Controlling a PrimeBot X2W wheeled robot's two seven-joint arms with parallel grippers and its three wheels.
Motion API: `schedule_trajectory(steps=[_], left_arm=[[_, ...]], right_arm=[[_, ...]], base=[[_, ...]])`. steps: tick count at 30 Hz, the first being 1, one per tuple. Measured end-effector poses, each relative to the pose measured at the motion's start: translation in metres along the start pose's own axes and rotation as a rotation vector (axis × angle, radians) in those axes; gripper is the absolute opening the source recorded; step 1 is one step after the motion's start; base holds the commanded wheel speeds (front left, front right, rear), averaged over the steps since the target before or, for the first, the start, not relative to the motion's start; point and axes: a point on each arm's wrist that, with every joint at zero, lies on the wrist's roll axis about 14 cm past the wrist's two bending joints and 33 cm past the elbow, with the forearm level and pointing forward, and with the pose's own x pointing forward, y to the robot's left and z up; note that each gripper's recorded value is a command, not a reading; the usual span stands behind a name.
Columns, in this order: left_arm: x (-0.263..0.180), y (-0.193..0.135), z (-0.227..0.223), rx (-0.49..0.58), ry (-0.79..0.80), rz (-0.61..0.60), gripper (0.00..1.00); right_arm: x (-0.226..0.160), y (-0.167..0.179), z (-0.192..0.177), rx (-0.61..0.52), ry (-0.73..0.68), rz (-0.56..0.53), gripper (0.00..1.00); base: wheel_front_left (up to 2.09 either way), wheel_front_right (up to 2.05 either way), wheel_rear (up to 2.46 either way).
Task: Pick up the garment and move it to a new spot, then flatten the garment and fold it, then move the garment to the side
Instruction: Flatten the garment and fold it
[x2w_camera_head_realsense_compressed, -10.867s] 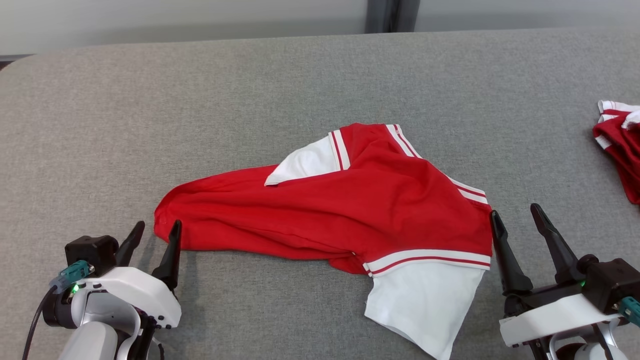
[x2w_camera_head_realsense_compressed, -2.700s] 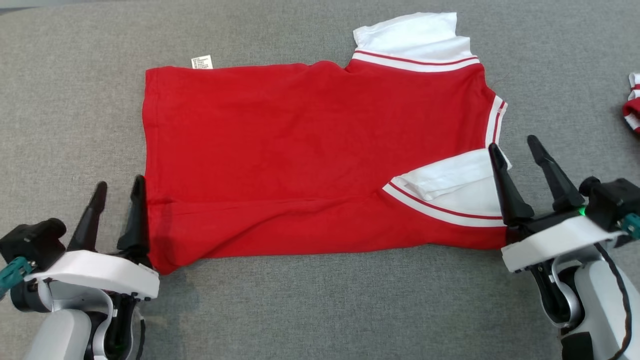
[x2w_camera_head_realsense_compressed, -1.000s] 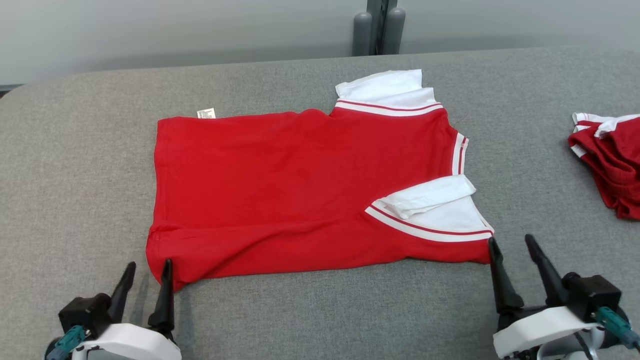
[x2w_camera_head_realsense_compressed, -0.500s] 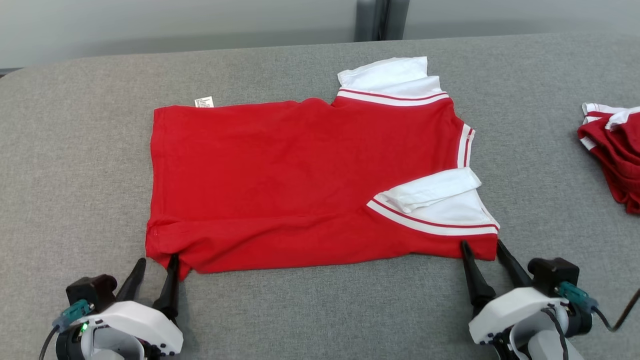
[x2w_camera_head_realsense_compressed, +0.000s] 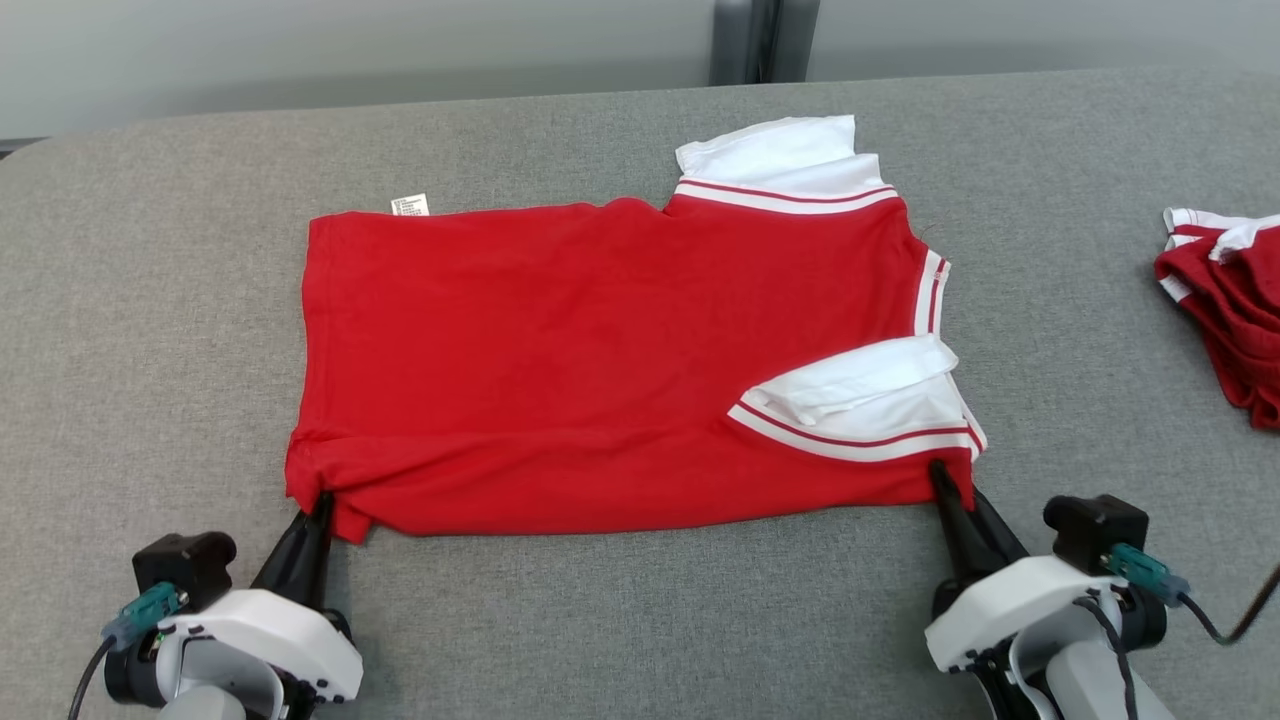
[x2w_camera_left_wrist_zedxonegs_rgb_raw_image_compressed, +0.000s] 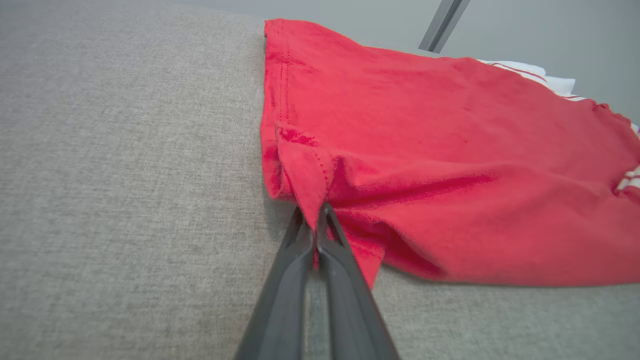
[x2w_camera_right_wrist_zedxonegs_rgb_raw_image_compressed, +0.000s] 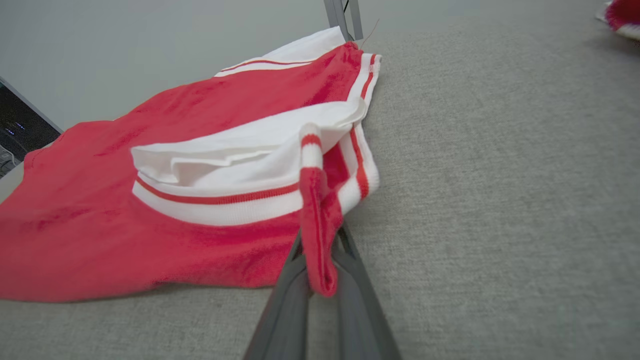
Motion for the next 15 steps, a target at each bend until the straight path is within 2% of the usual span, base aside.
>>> schedule_trajectory(steps=[12, 15], left_arm=[[-0.026, -0.001, 0.0, 0.039, 0.032, -0.008, 0.0], [-0.039, -0.004, -0.007, 0.033, 0.073, -0.006, 0.0]], right_arm=[[-0.034, -0.015, -0.003, 0.038, -0.021, -0.047, 0.0], [-0.053, -0.02, -0.011, 0.063, -0.01, -0.079, 0.0]], base=[[0.0, 0.0, 0.0], [0.0, 0.0, 0.0]])
